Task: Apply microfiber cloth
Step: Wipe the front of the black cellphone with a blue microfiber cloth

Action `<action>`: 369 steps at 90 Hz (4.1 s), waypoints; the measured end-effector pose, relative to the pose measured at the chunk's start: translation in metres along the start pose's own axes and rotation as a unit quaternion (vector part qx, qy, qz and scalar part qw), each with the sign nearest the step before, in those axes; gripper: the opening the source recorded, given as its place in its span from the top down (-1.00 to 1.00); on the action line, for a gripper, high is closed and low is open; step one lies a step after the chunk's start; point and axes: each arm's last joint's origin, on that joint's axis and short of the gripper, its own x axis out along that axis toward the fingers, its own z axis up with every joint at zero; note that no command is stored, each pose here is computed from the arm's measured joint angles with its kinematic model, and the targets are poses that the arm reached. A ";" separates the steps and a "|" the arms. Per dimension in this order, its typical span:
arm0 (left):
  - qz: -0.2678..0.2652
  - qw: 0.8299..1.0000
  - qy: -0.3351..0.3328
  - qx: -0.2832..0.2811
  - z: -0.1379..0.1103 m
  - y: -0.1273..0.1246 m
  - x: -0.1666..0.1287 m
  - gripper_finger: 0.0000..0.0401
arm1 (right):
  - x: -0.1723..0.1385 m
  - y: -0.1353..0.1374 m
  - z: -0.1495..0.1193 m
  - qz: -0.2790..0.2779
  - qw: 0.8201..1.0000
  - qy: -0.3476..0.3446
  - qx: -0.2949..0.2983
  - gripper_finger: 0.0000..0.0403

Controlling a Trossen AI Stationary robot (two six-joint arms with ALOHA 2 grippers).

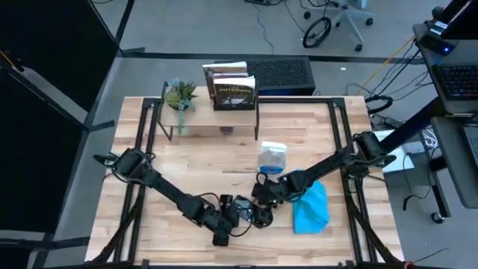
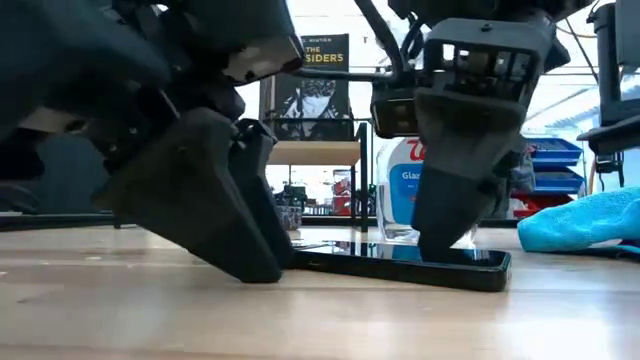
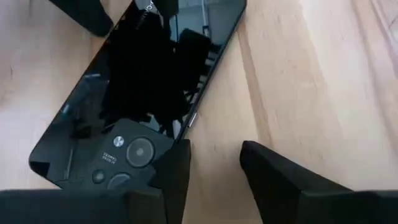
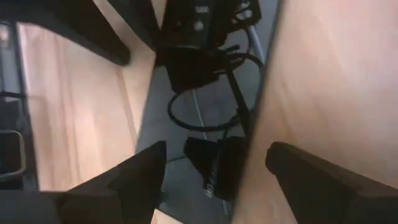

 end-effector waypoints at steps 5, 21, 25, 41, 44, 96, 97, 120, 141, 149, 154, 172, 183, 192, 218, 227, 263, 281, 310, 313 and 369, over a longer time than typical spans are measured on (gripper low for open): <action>0.002 1.000 0.000 -0.004 0.000 0.002 0.001 0.30 | 0.005 -0.001 -0.001 0.002 1.000 0.002 0.006 -0.36; 0.004 1.000 -0.010 -0.014 0.003 0.006 0.004 0.30 | 0.011 0.000 -0.002 0.014 1.000 0.002 0.004 -0.36; 0.004 1.000 -0.014 -0.014 0.003 0.007 0.004 0.30 | 0.011 0.000 -0.001 0.018 1.000 0.000 0.001 -0.36; 0.008 1.000 -0.015 -0.005 0.004 0.011 0.008 0.30 | 0.012 0.003 -0.001 0.041 0.999 -0.003 -0.024 -0.36; 0.008 1.000 -0.015 -0.005 0.004 0.012 0.008 0.30 | 0.012 0.003 -0.001 0.041 0.999 -0.005 -0.031 -0.36; 0.049 0.998 -0.030 -0.014 0.006 0.020 0.011 0.30 | 0.014 0.008 0.004 0.076 0.994 -0.024 -0.079 0.17; 0.048 0.998 -0.029 -0.014 0.006 0.020 0.011 0.30 | 0.013 0.008 0.004 0.074 0.994 -0.023 -0.079 0.20; 0.000 1.000 -0.016 0.016 0.016 0.015 -0.025 0.30 | -0.016 0.006 -0.005 -0.024 0.991 0.026 -0.133 0.91; 0.094 0.995 -0.025 0.010 0.022 0.019 -0.067 0.30 | -0.029 0.020 0.000 -0.172 0.956 -0.010 -0.238 0.93; 0.115 0.993 -0.033 0.006 0.022 0.018 -0.071 0.30 | -0.028 0.021 0.000 -0.212 0.938 -0.034 -0.273 0.94; 0.121 0.992 -0.028 0.009 0.021 0.018 -0.071 0.30 | -0.027 0.020 -0.001 -0.231 0.928 -0.035 -0.292 0.92; 0.125 0.992 -0.020 0.012 0.018 0.017 -0.070 0.30 | -0.018 0.018 -0.004 -0.237 0.924 -0.028 -0.299 0.75; 0.125 0.992 -0.021 0.011 0.019 0.017 -0.070 0.30 | -0.014 0.017 -0.004 -0.236 0.924 -0.027 -0.298 0.63; 0.125 0.992 -0.021 0.011 0.019 0.017 -0.070 0.30 | -0.010 0.015 -0.005 -0.235 0.925 -0.022 -0.298 0.50; 0.124 0.992 -0.021 0.013 0.018 0.016 -0.070 0.30 | -0.009 0.018 -0.008 -0.200 0.940 -0.007 -0.277 0.02; 0.123 0.992 -0.021 0.014 0.018 0.016 -0.070 0.30 | -0.009 0.020 -0.010 -0.176 0.952 0.005 -0.249 -0.11; 0.122 0.992 -0.023 0.013 0.018 0.015 -0.070 0.30 | -0.009 0.020 -0.011 -0.152 0.962 0.020 -0.225 -0.24; 0.122 0.992 -0.022 0.013 0.018 0.015 -0.070 0.30 | -0.017 0.019 -0.007 -0.166 0.952 0.012 -0.258 -0.24; 0.122 0.992 -0.022 0.016 0.018 0.016 -0.070 0.30 | -0.028 0.024 -0.003 -0.161 0.950 -0.008 -0.266 -0.24; 0.122 0.992 -0.022 0.015 0.018 0.016 -0.070 0.30 | -0.029 0.024 -0.004 -0.163 0.949 -0.003 -0.271 -0.24; 0.106 0.989 -0.045 -0.091 0.026 0.033 -0.043 0.30 | -0.122 0.022 -0.073 -0.240 0.961 0.046 -0.126 -0.24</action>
